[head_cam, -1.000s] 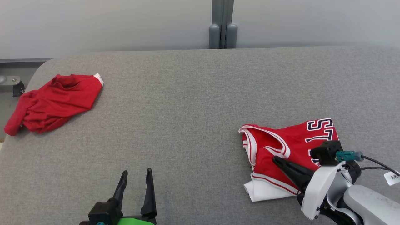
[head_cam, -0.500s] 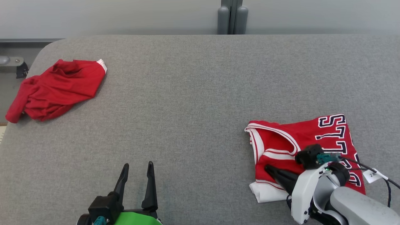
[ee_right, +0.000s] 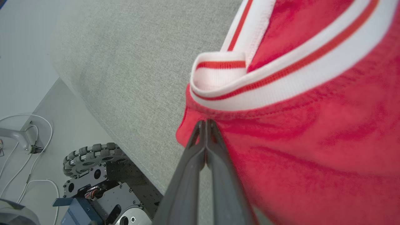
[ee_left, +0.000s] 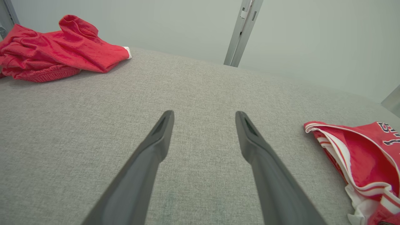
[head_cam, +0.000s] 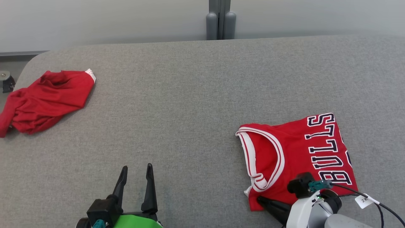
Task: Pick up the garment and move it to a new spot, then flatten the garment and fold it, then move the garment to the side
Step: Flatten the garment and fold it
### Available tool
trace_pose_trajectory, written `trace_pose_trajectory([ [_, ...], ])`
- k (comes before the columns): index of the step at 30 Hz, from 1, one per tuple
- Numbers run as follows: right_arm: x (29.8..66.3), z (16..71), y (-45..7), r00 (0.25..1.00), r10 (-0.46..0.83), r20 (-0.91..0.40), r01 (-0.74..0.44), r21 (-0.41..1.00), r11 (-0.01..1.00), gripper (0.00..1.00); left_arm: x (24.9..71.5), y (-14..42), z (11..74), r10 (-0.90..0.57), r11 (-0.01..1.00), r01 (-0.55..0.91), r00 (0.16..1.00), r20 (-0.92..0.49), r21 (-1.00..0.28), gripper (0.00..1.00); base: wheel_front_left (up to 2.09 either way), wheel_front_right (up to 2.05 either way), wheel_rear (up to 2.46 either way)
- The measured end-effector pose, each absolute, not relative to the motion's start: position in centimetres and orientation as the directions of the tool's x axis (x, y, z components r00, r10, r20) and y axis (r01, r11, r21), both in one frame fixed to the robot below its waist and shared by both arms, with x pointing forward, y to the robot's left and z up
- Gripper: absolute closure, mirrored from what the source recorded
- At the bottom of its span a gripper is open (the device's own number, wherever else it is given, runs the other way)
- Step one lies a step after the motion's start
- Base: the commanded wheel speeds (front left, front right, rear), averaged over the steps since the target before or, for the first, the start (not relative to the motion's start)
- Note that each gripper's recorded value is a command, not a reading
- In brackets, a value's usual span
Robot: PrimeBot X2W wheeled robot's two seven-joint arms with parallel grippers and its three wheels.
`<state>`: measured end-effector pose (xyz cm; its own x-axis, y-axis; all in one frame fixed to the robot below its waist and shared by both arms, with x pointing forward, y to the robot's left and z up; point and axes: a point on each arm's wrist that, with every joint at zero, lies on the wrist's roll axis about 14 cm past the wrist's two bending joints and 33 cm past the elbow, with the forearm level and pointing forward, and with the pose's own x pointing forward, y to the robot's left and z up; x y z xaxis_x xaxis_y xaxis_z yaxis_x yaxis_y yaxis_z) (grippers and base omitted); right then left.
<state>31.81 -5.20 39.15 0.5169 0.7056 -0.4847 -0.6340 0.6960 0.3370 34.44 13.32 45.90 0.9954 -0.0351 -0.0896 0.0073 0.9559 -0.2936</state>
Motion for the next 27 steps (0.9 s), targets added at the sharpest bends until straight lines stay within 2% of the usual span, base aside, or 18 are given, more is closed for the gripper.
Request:
trace_pose_trajectory([
  [12,30.2,38.1,-5.2,0.531,0.688,-0.496,-0.599,0.354,0.718,1.00,34.5,12.5,46.2,-0.062,0.955,0.036,0.995,-0.079,-0.295,0.00,0.00,0.00,0.00],
  [17,31.2,39.8,-6.5,0.612,0.668,-0.424,-0.572,0.347,0.744,1.00,34.2,12.8,46.7,-0.055,0.956,0.035,0.997,-0.061,-0.292,0.00,0.00,0.00,0.00],
  [21,32.3,41.7,-9.3,0.713,0.611,-0.344,-0.522,0.321,0.790,1.00,33.8,13.2,47.1,-0.047,0.959,0.032,0.998,-0.046,-0.280,0.00,0.00,0.00,0.00],
  [23,33.2,42.9,-12.1,0.780,0.549,-0.299,-0.480,0.276,0.832,0.57,33.6,13.5,47.4,-0.040,0.962,0.029,0.999,-0.035,-0.273,0.00,0.00,0.00,0.00],
  [24,33.6,43.3,-13.2,0.807,0.520,-0.282,-0.457,0.261,0.850,0.05,33.5,13.6,47.6,-0.039,0.963,0.029,0.999,-0.030,-0.269,0.00,0.00,0.00,0.00],
  [25,33.9,43.9,-14.6,0.836,0.483,-0.260,-0.428,0.240,0.871,0.00,33.4,13.7,47.7,-0.037,0.964,0.029,0.999,-0.024,-0.265,0.00,0.00,0.00,0.00],
  [27,34.7,45.1,-17.6,0.893,0.398,-0.211,-0.363,0.185,0.913,0.00,33.2,13.9,48.1,-0.033,0.967,0.029,0.999,-0.012,-0.254,0.00,0.00,0.00,0.00],
])
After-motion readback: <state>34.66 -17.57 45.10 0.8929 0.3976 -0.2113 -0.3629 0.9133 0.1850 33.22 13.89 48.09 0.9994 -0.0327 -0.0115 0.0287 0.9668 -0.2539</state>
